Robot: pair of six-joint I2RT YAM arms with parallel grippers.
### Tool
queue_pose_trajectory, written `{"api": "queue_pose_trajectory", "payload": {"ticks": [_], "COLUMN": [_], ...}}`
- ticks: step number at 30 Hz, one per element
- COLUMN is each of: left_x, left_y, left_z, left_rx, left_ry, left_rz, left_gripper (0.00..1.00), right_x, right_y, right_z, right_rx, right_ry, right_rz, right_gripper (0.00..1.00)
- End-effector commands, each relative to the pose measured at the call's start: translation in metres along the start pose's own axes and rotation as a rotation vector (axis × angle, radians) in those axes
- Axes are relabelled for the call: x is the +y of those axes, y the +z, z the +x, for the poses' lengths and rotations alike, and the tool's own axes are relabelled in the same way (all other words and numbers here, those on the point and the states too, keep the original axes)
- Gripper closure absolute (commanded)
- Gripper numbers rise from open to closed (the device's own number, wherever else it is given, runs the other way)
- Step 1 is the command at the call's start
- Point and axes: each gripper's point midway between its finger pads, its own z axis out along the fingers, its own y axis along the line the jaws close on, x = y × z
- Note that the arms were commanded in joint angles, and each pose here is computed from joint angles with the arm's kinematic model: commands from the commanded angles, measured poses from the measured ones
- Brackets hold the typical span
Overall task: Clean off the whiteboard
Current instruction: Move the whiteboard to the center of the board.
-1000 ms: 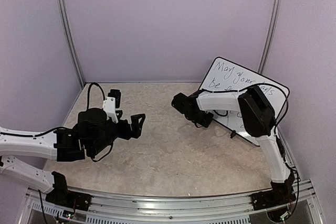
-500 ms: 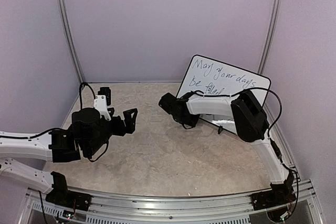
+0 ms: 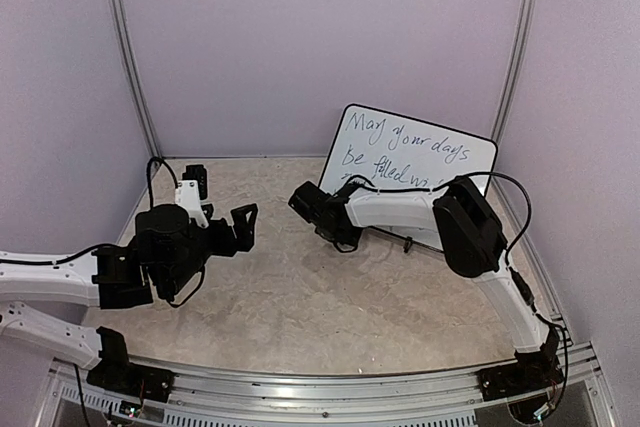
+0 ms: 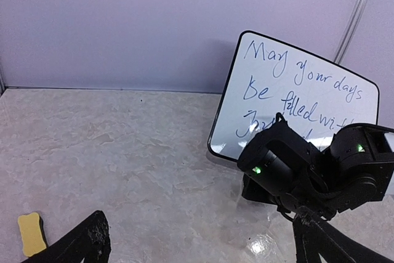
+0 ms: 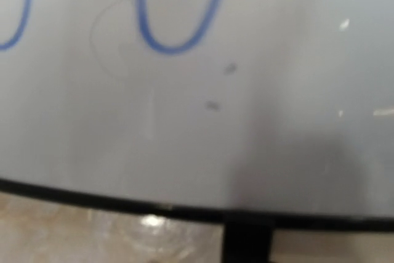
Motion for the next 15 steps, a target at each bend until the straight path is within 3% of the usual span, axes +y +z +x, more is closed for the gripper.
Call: {"api": "queue_pose_trajectory", "payload": {"ticks": [1,7,11,15], "left_x": [0.011,0.018,0.036,0.068], "left_y": [0.001,0.007,0.018,0.036], "left_z": [0.0,0.004,0.009,0.02], "left_rx": [-0.005,0.006,0.025,0.07], "left_ry": [-0.018,-0.032,-0.072,-0.121], "left_rz": [-0.031,-0.055,-0.116,-0.263], "left_gripper": [0.01,0.01,0.01,0.01], "right_x": [0.002,-0.015,-0.025,-0.022], "right_y": [-0.013,-0.048,-0.077,-0.112], "right_z": [-0.001,-0.032,-0.053,-0.072], "right_rx": [-0.016,-0.111,-0.189,-0.285], "right_ry": [-0.033,-0.04,-0.073,-0.176], "right_rz": [-0.018,0.002,0.006,-0.049], "right_gripper": [0.5,0.29,0.04,0.01]}}
